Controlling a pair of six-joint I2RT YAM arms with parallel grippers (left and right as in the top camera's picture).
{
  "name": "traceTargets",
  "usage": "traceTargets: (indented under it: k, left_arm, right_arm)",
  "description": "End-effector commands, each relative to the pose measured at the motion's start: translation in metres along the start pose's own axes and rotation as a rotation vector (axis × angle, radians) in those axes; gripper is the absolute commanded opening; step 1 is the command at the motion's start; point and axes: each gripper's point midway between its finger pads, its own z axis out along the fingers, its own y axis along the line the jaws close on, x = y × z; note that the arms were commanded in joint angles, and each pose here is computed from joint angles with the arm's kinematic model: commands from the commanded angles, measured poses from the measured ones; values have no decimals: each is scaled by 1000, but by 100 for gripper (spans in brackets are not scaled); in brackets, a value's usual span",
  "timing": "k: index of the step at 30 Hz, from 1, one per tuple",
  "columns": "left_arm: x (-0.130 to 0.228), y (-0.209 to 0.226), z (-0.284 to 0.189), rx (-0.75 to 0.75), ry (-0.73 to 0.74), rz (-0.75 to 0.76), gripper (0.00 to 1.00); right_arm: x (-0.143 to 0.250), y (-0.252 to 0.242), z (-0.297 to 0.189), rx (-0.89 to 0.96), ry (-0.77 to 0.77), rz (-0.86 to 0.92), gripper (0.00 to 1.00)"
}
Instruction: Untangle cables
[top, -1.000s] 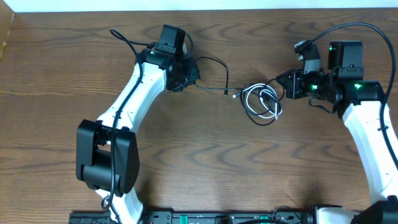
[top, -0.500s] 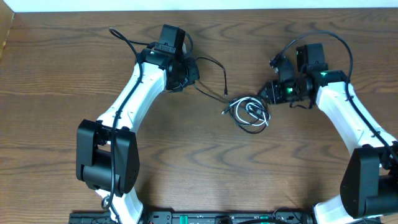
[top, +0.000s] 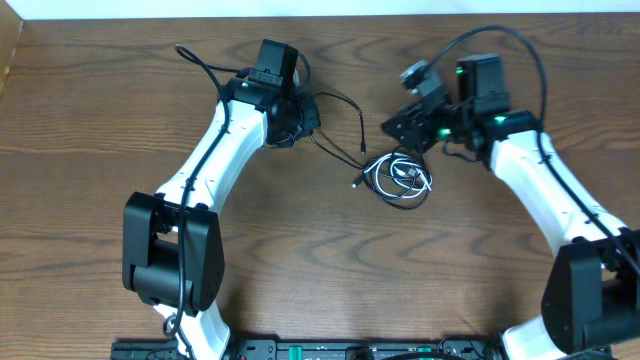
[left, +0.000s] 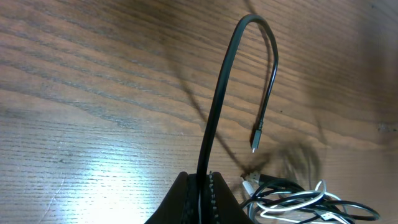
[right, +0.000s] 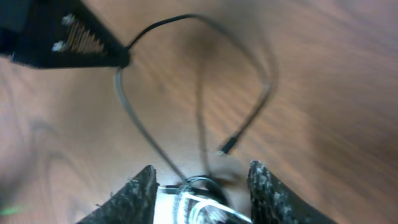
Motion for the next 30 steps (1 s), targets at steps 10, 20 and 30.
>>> traceTargets:
  k: [10,20,30]
  left_arm:
    - [-2,1,-3,-5,-12,1,7]
    - [-1,2,-2,-9,-9,0,8]
    - [1,5,5,-18,6,-4,7]
  right_arm:
    - [25,15,32,139,108,506,25]
    - [62,21,36,331,203,722,32]
    - [67,23,43,390,197,744,29]
